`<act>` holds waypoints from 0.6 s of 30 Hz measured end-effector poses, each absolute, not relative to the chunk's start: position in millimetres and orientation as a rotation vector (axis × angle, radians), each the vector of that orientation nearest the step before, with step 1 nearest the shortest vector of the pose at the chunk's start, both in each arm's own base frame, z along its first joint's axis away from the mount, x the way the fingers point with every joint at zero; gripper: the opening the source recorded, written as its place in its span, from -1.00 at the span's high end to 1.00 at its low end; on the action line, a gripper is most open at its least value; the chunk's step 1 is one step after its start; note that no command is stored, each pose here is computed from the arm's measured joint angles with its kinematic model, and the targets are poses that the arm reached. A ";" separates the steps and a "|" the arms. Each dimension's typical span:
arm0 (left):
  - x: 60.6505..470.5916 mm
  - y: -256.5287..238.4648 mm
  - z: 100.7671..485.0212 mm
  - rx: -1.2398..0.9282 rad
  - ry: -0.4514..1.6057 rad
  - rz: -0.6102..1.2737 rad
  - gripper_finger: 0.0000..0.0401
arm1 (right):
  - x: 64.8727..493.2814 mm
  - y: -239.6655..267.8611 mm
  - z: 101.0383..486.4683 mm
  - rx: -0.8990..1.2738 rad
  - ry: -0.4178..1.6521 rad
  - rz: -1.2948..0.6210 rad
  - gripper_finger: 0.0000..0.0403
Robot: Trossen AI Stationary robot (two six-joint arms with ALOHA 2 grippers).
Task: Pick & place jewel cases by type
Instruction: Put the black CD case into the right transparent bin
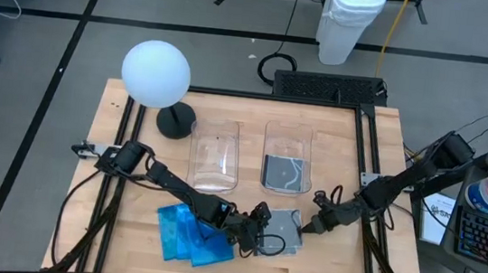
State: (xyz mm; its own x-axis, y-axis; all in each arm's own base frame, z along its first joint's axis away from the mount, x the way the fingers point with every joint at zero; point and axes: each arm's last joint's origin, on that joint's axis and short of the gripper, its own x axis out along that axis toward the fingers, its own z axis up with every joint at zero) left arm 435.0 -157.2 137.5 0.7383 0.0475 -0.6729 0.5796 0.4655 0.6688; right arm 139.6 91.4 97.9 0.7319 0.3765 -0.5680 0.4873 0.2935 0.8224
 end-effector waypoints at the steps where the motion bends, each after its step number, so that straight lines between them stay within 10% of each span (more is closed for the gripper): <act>1: 435.1 -157.0 137.6 1.053 0.689 -0.361 -0.05 | 140.3 91.9 96.9 1.308 0.805 -0.084 0.23; 18: 438.2 -152.0 138.5 1.026 0.670 -0.378 -0.05 | 140.3 95.3 87.0 1.319 0.915 -0.058 0.23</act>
State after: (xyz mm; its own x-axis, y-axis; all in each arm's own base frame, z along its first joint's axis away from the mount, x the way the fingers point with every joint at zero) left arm 438.2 -152.0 138.5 0.7427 0.0169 -0.6694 0.5814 0.4796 0.6572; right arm 140.3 95.3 87.0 0.6624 0.4482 -0.6003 0.5208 0.3007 0.7990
